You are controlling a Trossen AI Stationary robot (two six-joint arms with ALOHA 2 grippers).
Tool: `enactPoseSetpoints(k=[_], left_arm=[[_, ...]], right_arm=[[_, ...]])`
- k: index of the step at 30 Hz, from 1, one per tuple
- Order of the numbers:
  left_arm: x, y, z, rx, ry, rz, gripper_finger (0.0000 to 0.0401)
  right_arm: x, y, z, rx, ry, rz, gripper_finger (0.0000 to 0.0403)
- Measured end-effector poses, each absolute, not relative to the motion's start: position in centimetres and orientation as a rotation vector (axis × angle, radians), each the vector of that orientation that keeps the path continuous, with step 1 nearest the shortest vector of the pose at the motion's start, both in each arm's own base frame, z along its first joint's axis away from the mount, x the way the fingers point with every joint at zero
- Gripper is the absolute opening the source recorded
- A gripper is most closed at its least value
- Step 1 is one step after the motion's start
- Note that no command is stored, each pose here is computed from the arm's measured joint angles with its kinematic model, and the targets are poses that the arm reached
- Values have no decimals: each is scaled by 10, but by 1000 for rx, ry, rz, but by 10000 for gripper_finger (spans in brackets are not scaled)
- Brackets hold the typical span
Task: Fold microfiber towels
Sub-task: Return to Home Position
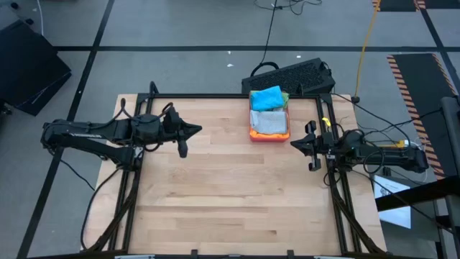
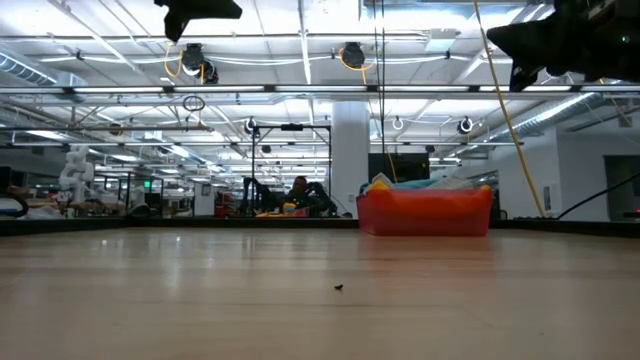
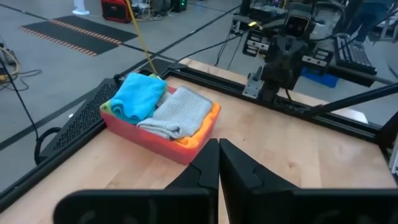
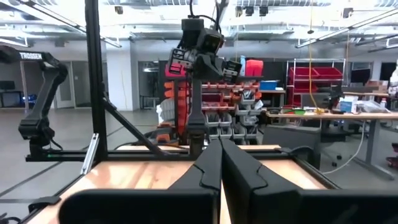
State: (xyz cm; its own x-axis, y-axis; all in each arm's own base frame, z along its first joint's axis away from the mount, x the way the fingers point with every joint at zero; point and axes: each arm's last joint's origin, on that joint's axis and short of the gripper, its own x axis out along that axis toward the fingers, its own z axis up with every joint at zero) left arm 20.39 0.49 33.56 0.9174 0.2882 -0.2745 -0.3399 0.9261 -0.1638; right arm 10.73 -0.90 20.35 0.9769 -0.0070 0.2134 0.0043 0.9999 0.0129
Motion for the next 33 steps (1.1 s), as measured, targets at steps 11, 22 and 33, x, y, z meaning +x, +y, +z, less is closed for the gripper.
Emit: enactPoseSetpoints(k=[11,22,33], left_arm=[[203,17,334,-220,253,295,6],[202,33,334,-214,253,349,3],[201,37,334,-240,246,375,6]], right_arm=[[97,-8,199,-13,-311,-6,0],[94,-5,191,-35,-247,10,0],[96,-1,181,-72,-147,30,0]])
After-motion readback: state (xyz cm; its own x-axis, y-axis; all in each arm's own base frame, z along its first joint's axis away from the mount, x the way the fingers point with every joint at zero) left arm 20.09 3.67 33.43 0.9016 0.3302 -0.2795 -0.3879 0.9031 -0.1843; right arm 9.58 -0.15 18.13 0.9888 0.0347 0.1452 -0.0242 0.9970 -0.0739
